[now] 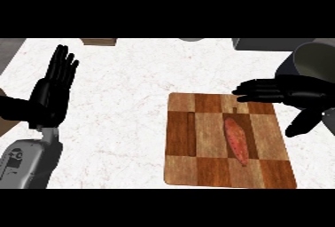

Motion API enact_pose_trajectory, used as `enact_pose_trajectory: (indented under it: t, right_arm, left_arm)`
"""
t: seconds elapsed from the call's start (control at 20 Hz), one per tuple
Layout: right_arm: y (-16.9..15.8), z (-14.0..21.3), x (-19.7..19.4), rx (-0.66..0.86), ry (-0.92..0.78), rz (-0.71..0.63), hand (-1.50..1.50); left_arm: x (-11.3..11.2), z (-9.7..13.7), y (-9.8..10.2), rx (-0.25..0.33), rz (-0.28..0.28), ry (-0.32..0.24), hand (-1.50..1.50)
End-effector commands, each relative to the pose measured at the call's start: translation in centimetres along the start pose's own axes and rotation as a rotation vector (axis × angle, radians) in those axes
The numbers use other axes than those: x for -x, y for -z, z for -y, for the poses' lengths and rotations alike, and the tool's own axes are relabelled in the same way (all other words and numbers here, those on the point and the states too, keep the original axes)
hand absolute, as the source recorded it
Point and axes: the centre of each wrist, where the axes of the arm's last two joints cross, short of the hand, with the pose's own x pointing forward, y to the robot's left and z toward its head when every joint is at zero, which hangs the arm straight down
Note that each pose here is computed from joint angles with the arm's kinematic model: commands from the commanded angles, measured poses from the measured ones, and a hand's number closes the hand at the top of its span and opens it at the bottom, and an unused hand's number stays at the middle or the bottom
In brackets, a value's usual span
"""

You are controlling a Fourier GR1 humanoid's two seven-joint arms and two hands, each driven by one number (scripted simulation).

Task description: Pick the sweet potato from the cutting board and place it in the pot

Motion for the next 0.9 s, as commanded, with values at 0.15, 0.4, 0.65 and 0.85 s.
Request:
enact_pose_trajectory:
  t: [0.15,0.4,0.65,0.85]
  right_arm:
    - [0.5,-2.9,2.0,-0.169,0.108,0.085,-1.50]
    - [2.1,-4.4,1.9,-0.151,0.074,0.151,-1.50]
    - [2.8,-5.1,3.2,-0.134,0.095,0.160,-1.50]
    - [4.9,-5.3,2.4,-0.131,0.060,0.136,-1.50]
  left_arm:
    - [-0.2,-0.7,-0.4,-0.007,-0.010,0.008,0.00]
    - [-0.8,-1.2,1.1,-0.016,-0.023,-0.016,0.00]
    - [0.5,0.1,0.5,-0.025,-0.015,0.004,0.00]
    - [-0.4,-1.1,-1.4,-0.021,-0.032,0.000,0.00]
